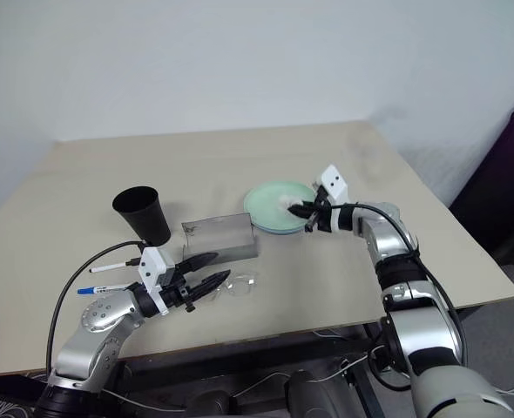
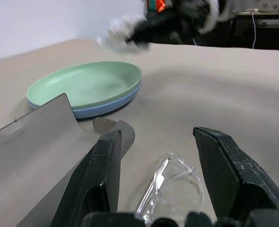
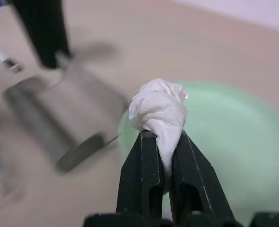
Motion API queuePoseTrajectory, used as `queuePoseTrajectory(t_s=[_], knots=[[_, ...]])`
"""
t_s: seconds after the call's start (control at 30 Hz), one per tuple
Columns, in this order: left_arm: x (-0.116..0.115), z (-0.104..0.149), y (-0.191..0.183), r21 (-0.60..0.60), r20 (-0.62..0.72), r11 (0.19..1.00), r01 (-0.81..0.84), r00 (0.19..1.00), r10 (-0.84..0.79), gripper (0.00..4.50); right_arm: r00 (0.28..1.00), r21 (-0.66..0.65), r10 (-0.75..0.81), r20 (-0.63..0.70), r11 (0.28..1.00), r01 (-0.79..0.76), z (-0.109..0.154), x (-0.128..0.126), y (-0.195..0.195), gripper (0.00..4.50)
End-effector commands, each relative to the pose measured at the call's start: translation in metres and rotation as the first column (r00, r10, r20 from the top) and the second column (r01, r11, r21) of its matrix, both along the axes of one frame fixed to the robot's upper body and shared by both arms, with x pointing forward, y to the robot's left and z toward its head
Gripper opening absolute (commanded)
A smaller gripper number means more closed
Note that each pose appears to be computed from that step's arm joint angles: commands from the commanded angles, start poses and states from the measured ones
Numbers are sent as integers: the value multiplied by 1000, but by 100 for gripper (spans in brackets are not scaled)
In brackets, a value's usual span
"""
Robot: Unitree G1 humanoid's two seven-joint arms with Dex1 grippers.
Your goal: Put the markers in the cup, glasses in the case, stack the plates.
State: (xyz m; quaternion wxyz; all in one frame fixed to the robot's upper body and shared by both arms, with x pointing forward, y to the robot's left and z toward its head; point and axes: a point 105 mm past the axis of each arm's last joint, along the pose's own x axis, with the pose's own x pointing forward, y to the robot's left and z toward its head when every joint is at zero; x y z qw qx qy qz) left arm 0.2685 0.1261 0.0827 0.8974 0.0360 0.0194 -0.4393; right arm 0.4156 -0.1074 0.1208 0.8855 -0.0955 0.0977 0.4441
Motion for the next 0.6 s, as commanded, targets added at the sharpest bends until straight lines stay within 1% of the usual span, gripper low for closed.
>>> queuePoseTrajectory(t_s=[0.03, 0.07, 0.1, 0.2, 0.23, 0.27, 0.33, 0.47, 0.53, 0.6], knots=[[4, 13, 2, 4, 61, 1000, 1, 998, -1, 252, 995, -11, -95, 8, 995, 95, -6, 15, 3, 54], [4, 13, 1, 5, 62, 1000, 1, 998, -1, 252, 994, -9, -105, 2, 994, 105, -7, 17, 4, 79], [4, 13, 1, 5, 62, 1000, 1, 998, -1, 252, 993, -7, -116, -1, 993, 116, -9, 18, 6, 118], [3, 13, 2, 6, 63, 1000, -6, 998, 6, 252, 990, 2, -139, -1, 990, 139, -10, 22, 8, 215], [2, 13, 3, 7, 63, 1000, -10, 998, 10, 252, 989, 3, -145, 2, 989, 145, -10, 23, 7, 262], [2, 13, 4, 8, 62, 1000, -13, 998, 12, 252, 989, 2, -148, 5, 989, 148, -10, 23, 7, 288], [1, 12, 6, 11, 60, 1000, -18, 998, 17, 252, 990, 0, -137, 22, 991, 137, -10, 22, 8, 357], [1, 13, 12, 31, 53, 999, -12, 999, 11, 252, 991, 22, -125, 48, 992, 124, -5, 21, 5, 357], [1, 16, 17, 49, 47, 999, 11, 999, -14, 252, 995, 57, -81, 52, 995, 78, -1, 17, 7, 357], [2, 18, 24, 97, 29, 993, 62, 997, -65, 252, 998, 82, 3, 58, 997, -8, 1, 7, 11, 357]])
